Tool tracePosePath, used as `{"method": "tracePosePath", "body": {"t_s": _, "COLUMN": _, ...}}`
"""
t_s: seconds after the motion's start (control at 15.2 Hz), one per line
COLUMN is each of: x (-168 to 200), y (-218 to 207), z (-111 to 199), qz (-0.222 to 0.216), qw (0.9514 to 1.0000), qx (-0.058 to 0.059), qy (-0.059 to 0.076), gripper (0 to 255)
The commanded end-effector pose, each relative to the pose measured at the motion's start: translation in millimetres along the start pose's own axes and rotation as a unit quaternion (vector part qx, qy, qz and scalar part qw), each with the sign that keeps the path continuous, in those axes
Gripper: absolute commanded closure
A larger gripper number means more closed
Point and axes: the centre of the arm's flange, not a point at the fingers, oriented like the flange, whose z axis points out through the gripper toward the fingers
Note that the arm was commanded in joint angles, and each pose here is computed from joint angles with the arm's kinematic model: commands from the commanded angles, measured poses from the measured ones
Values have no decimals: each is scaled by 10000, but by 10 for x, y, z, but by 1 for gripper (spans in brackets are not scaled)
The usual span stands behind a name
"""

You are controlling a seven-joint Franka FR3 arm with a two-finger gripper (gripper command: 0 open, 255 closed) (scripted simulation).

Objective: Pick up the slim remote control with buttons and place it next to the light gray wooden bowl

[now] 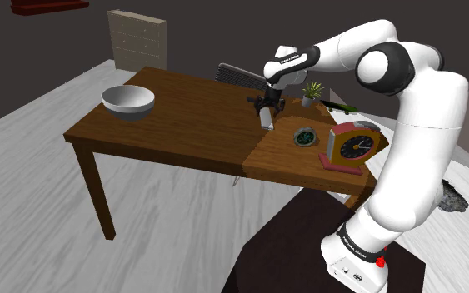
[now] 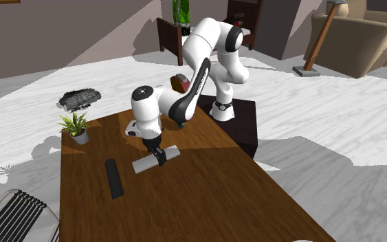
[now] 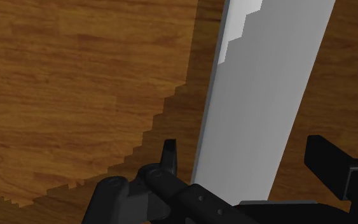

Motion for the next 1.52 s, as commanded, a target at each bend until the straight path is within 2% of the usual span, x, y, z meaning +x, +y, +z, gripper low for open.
{"method": "tracePosePath", "body": {"t_s": 0.0, "x": 11, "y": 3, "z": 17, "qz": 0, "qw": 10000, "qx": 1, "qy": 3, "gripper": 0}}
{"method": "tracePosePath", "body": {"t_s": 0.33, "x": 10, "y": 2, "z": 17, "qz": 0, "qw": 10000, "qx": 1, "qy": 2, "gripper": 0}}
{"method": "tracePosePath", "body": {"t_s": 0.4, "x": 10, "y": 2, "z": 17, "qz": 0, "qw": 10000, "qx": 1, "qy": 2, "gripper": 255}}
{"method": "tracePosePath", "body": {"t_s": 0.99, "x": 11, "y": 3, "z": 17, "qz": 0, "qw": 10000, "qx": 1, "qy": 3, "gripper": 255}}
{"method": "tracePosePath", "body": {"t_s": 1.45, "x": 14, "y": 9, "z": -352, "qz": 0, "qw": 10000, "qx": 1, "qy": 3, "gripper": 255}}
